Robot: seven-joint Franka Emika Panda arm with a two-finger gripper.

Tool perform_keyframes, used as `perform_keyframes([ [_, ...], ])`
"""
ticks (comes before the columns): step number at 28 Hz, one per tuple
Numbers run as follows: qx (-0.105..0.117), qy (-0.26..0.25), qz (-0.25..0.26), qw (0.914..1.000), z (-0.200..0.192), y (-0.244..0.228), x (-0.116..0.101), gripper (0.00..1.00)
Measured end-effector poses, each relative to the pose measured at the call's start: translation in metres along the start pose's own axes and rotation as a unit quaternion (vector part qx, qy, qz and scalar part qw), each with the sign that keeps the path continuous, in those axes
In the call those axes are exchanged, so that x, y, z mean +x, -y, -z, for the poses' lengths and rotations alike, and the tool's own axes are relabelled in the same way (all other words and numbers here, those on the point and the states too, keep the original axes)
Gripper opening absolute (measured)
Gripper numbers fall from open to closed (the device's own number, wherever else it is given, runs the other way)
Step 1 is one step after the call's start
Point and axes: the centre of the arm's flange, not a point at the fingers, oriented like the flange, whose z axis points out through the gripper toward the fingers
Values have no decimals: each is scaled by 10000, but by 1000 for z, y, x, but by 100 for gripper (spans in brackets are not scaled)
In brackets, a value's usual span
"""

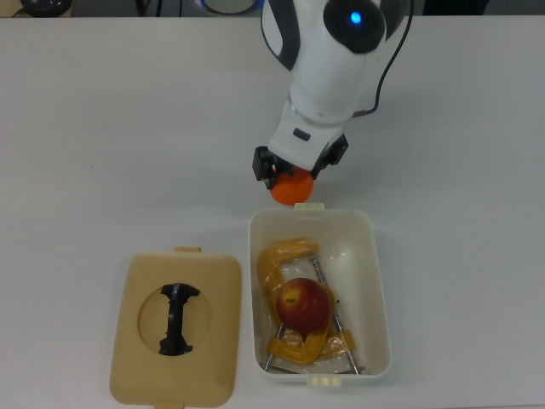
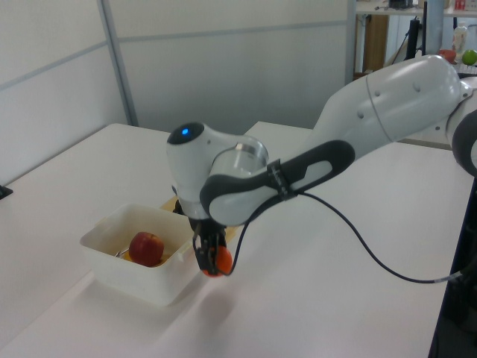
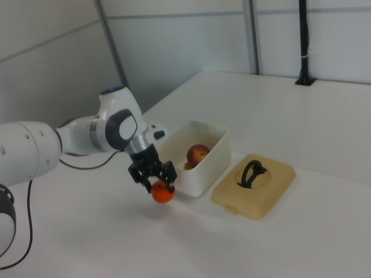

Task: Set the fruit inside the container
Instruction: 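Lift the tangerine and carry it into the white box, then open the gripper to release the tangerine beside the apple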

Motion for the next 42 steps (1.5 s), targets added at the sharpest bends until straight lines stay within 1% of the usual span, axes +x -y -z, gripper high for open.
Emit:
perform_keyframes([
  [2, 22, -190, -119, 9997, 21, -11, 3, 79],
  [6, 149, -473, -390, 9980, 52, -34, 7, 79],
  [11, 251, -734, -582, 9953, 73, -51, 13, 79],
  [13, 266, -983, -608, 9929, 80, -53, 17, 79],
  [17, 308, -1458, -738, 9861, 78, -52, 30, 79],
  [23, 415, -1640, -1064, 9798, 49, -48, 44, 80],
  [24, 413, -1643, -1067, 9798, 46, -47, 45, 80],
  [26, 403, -1639, -1075, 9798, 42, -47, 46, 84],
  [27, 396, -1648, -1082, 9796, 43, -47, 46, 90],
  [30, 390, -1663, -1095, 9792, 48, -48, 46, 100],
  [33, 361, -1481, -1100, 9822, 54, -49, 41, 100],
  [36, 319, -1159, -1105, 9866, 61, -51, 32, 100],
  [39, 248, -752, -1083, 9910, 70, -52, 18, 100],
  [42, 174, -264, -930, 9952, 79, -55, 1, 100],
])
